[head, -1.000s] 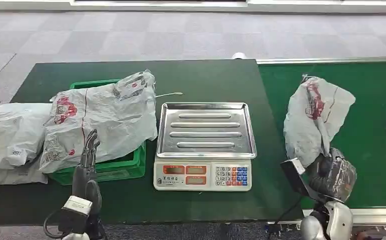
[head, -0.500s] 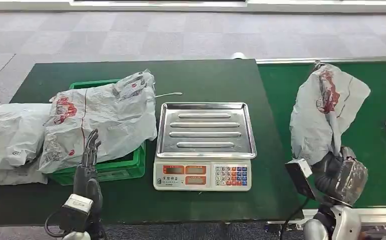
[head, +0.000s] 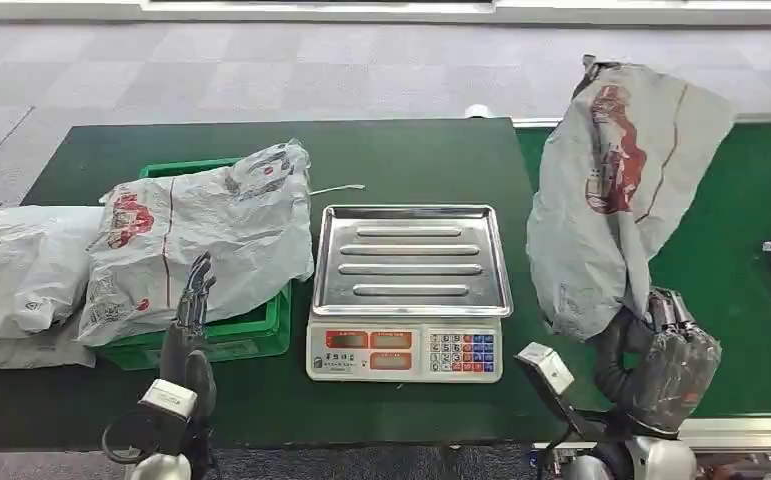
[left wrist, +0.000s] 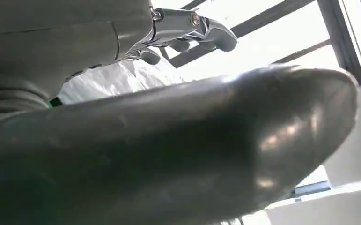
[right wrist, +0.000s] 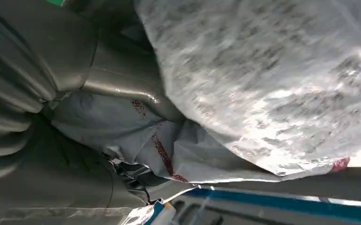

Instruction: Moved the parcel from conveyor to table for the left to box.

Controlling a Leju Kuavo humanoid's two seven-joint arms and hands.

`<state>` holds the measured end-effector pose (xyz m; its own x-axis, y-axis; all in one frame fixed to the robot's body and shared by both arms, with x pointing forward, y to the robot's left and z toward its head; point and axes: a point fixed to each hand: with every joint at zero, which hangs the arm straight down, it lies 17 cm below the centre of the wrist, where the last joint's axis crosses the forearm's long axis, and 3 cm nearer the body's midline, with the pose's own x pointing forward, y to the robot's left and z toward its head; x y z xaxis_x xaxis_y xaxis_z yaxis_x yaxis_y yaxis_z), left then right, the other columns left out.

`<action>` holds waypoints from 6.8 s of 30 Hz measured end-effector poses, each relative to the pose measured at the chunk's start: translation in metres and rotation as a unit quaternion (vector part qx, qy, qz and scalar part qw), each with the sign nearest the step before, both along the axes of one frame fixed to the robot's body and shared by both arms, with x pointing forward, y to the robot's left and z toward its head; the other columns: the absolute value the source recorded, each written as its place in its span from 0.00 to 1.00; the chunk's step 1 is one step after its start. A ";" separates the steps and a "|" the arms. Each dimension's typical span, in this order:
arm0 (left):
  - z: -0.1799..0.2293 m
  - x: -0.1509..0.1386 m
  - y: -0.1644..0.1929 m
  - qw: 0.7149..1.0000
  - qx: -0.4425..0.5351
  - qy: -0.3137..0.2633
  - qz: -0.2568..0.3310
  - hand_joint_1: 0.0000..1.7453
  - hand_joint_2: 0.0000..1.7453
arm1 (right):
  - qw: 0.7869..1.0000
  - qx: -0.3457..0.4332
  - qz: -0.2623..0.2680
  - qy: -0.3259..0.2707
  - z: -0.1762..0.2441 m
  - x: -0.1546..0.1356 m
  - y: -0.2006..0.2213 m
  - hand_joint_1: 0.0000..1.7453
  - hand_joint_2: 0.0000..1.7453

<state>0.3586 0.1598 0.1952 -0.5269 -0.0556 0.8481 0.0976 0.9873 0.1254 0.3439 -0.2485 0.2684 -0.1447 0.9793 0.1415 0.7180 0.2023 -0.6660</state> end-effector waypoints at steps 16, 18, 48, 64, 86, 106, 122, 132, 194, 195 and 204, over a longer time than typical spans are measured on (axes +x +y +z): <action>0.021 0.055 -0.071 0.996 -0.014 -0.001 -0.084 0.00 0.00 | 0.980 0.098 0.171 0.017 -0.009 0.042 0.110 1.00 1.00; 0.021 0.056 -0.076 0.996 -0.014 0.000 -0.089 0.00 0.00 | 0.979 0.108 0.170 0.039 -0.019 0.042 0.119 1.00 1.00; 0.023 0.064 -0.089 0.995 -0.011 0.007 -0.103 0.00 0.00 | 0.945 0.159 0.243 0.151 -0.072 0.055 0.146 1.00 1.00; 0.033 0.072 -0.113 0.991 -0.008 0.014 -0.136 0.00 0.00 | 0.931 0.095 0.057 0.347 -0.199 0.123 0.049 1.00 1.00; 0.029 0.068 -0.123 0.988 -0.009 0.016 -0.156 0.00 0.00 | 0.923 0.099 0.028 0.371 -0.229 0.110 0.017 1.00 1.00; 0.032 0.062 -0.131 0.988 -0.023 0.021 -0.152 0.00 0.00 | 0.926 0.073 0.247 0.274 -0.127 0.113 0.219 1.00 1.00; 0.034 0.058 -0.130 0.989 -0.018 0.016 -0.149 0.00 0.00 | 0.924 0.049 0.255 0.280 -0.128 0.109 0.243 1.00 1.00; 0.030 0.053 -0.125 0.990 -0.018 0.018 -0.141 0.00 0.00 | 0.925 0.039 0.216 0.311 -0.148 0.115 0.230 0.00 1.00; -0.017 0.126 -0.126 0.897 0.436 -0.059 0.030 0.00 1.00 | 0.900 0.248 0.341 -0.112 0.056 -0.109 0.110 0.00 1.00; -0.025 0.131 -0.128 0.888 0.455 -0.054 0.022 0.00 1.00 | 0.896 0.259 0.338 -0.124 0.064 -0.114 0.103 0.00 1.00; -0.133 0.141 -0.122 0.782 0.614 0.029 -0.104 0.00 1.00 | 0.862 0.344 0.344 -0.145 0.071 -0.105 0.071 0.00 1.00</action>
